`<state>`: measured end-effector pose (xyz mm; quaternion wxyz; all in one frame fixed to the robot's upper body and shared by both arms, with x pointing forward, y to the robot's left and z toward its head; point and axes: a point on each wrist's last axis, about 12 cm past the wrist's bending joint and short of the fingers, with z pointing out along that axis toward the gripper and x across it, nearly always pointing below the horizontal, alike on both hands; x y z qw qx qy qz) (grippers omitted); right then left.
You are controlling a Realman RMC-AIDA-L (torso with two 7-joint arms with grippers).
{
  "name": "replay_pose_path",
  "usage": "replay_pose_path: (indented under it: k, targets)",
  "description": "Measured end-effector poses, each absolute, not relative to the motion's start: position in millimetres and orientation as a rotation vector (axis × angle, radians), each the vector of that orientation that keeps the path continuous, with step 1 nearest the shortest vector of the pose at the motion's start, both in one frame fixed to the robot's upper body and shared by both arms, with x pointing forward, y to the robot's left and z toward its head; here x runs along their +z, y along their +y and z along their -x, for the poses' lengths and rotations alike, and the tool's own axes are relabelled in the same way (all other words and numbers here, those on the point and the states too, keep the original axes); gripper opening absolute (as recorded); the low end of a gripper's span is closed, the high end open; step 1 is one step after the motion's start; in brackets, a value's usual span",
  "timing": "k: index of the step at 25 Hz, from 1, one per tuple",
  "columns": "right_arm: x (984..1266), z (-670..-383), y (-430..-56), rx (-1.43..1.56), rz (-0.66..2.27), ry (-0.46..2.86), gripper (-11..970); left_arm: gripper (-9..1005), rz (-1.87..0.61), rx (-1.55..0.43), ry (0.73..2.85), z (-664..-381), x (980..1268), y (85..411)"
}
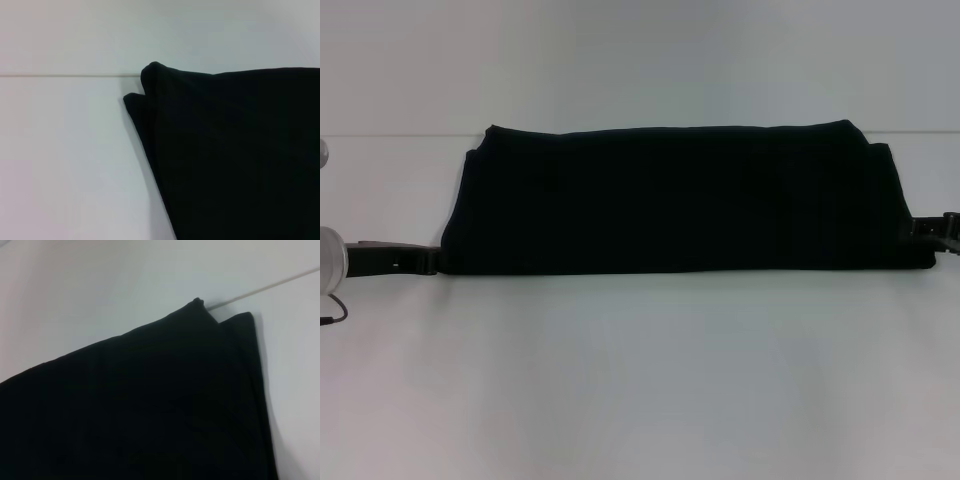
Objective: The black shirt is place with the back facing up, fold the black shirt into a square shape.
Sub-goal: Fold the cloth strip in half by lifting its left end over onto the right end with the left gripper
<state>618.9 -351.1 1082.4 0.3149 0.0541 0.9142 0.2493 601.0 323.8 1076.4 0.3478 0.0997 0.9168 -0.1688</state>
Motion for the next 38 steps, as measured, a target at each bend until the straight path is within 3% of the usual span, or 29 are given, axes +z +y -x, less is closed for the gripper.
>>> replay_pose_path:
  k: [2,8,18,23,38]
  targets:
    - [1081.4,-619.1,-350.1,0.650,-0.135,2.407,710,38,-0.258,-0.436,2.377,-601.3,1076.3,323.6]
    - [1077.1,-616.6,-347.6,0.647,-0.125,2.406,496,45,-0.260,-0.437,2.378,-601.4,1076.1,323.0]
    - [1073.6,-611.8,-350.9,0.641,-0.124,2.401,56,57,-0.263,-0.436,2.378,-601.6,1076.3,322.9]
    - [1072.5,-607.1,-353.5,0.654,-0.115,2.396,0,63,-0.263,-0.445,2.380,-599.5,1077.8,325.0]
    - [1075.5,-579.4,-371.4,0.742,-0.122,2.339,20,80,-0.274,-0.476,2.396,-580.2,1086.7,344.4]
